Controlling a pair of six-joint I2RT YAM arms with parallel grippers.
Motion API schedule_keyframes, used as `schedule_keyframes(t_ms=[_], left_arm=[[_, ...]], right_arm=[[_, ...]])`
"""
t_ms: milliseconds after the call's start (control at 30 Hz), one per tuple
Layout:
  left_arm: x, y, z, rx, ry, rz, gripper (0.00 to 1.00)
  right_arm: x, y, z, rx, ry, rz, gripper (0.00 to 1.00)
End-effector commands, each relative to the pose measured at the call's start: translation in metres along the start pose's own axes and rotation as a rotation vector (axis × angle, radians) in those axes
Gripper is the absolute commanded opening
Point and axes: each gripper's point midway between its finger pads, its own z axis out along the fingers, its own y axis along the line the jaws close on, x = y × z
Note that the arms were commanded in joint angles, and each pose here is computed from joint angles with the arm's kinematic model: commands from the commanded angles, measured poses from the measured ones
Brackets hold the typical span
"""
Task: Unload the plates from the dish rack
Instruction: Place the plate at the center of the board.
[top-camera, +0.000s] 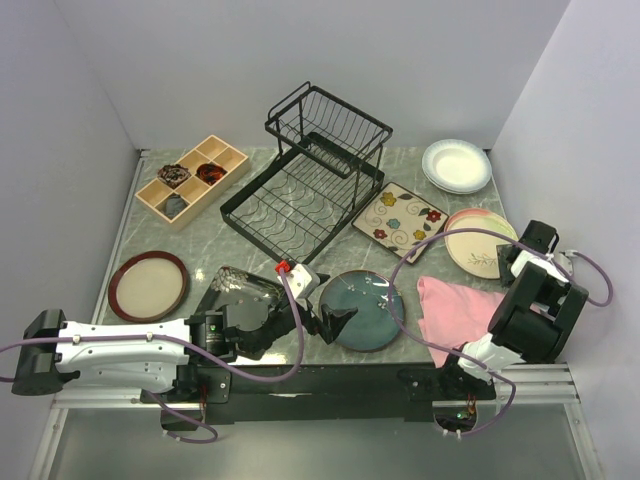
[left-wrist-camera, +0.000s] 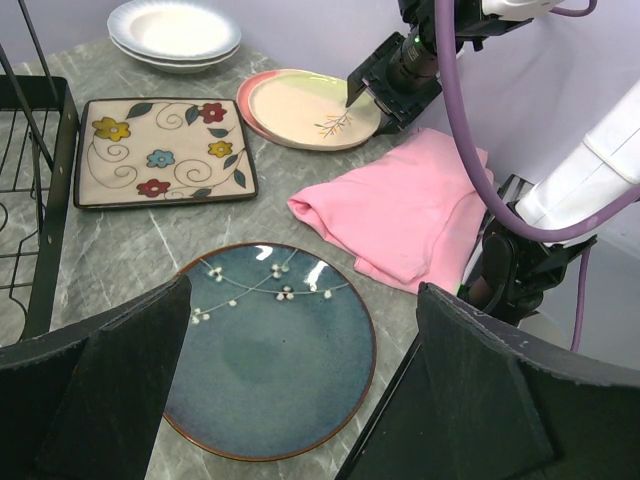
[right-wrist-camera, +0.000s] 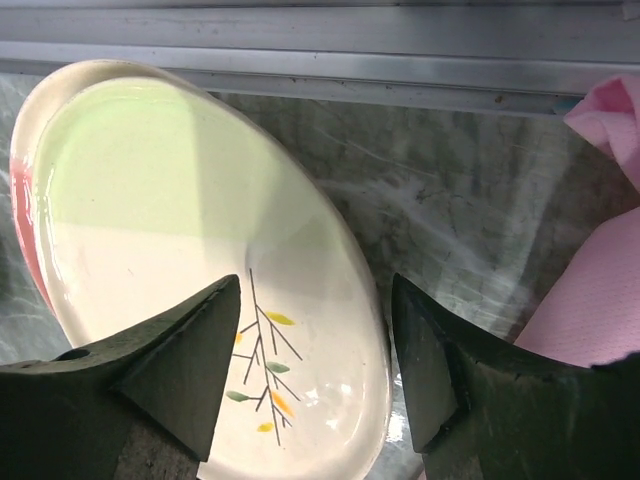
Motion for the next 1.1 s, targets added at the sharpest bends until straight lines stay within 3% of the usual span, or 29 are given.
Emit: schedule_keyframes(t_ms=[0, 500, 800, 1067], left_arm=[[-0.012, -0.004, 0.0, 0.016, -0.041, -0.042, 0.99], [-0.011, -0.003, 0.001, 0.007, -0.043, -0.036, 0.99], [-0.003, -0.003, 0.007, -0.004, -0.017, -0.023, 0.99], [-0.007, -0.001, 0.004, -0.008, -0.032, -0.028, 0.99]], right_arm=[[-0.008, 0.0, -0.005, -0.002, -0.045, -0.018, 0.68], [-0.008, 0.033, 0.004, -0.132, -0.029, -0.019, 0.52], [-0.024, 0.017, -0.003, -0.009, -0.091, -0.043, 0.57], [-0.038, 0.031, -0.042, -0.061, -0.182, -0.078, 0.57]])
